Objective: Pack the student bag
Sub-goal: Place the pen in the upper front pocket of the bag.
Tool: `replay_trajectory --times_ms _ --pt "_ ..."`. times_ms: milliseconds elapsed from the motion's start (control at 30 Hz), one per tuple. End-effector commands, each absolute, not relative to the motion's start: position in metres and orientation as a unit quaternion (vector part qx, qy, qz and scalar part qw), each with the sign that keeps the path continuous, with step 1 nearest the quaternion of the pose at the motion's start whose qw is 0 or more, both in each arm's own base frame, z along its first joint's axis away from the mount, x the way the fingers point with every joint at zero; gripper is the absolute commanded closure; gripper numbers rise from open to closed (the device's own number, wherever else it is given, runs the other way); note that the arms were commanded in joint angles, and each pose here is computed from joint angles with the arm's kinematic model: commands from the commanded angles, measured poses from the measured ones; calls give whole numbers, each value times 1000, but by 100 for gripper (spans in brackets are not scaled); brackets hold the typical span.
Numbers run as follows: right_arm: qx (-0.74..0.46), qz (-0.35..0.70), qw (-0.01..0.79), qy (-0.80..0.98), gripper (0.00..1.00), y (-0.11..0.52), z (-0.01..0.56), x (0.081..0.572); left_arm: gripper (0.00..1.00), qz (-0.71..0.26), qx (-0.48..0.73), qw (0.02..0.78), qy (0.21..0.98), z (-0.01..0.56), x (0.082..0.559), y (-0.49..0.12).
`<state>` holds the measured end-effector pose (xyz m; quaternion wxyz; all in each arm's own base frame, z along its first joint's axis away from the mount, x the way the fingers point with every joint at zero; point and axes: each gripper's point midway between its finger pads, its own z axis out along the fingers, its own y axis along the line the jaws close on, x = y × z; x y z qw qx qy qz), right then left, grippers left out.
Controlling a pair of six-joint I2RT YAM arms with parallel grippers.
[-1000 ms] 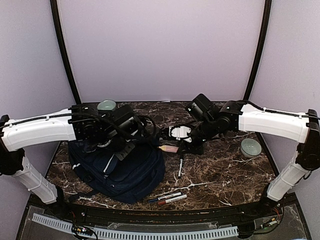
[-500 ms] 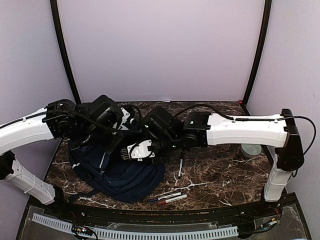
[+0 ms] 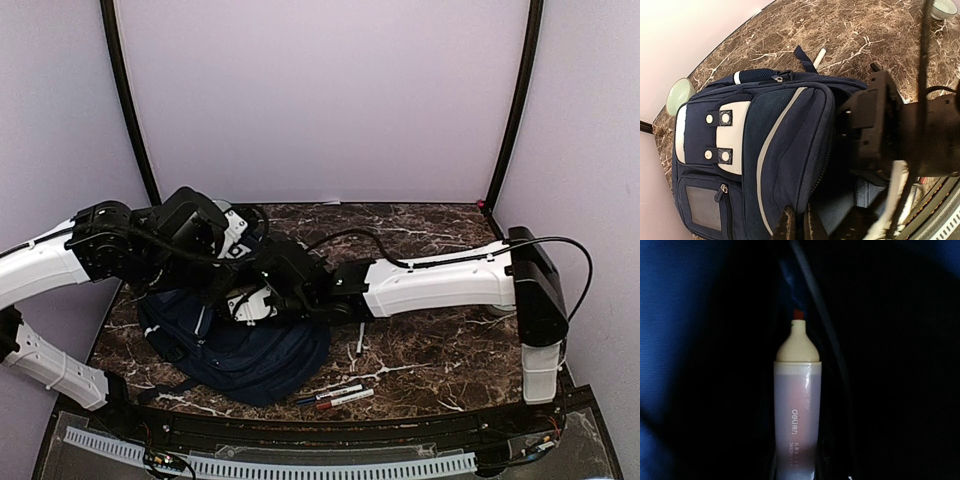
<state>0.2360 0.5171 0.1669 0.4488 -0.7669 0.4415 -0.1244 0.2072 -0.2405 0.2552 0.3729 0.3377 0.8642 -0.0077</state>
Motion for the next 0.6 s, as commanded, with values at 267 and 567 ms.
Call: replay_trajectory --times_ms 267,567 --pt "-657 -195 583 435 55 540 211 272 100 -76 296 447 841 294 212 -250" --pt "-739 -38 470 481 53 512 204 212 100 -70 292 444 844 283 217 -250"
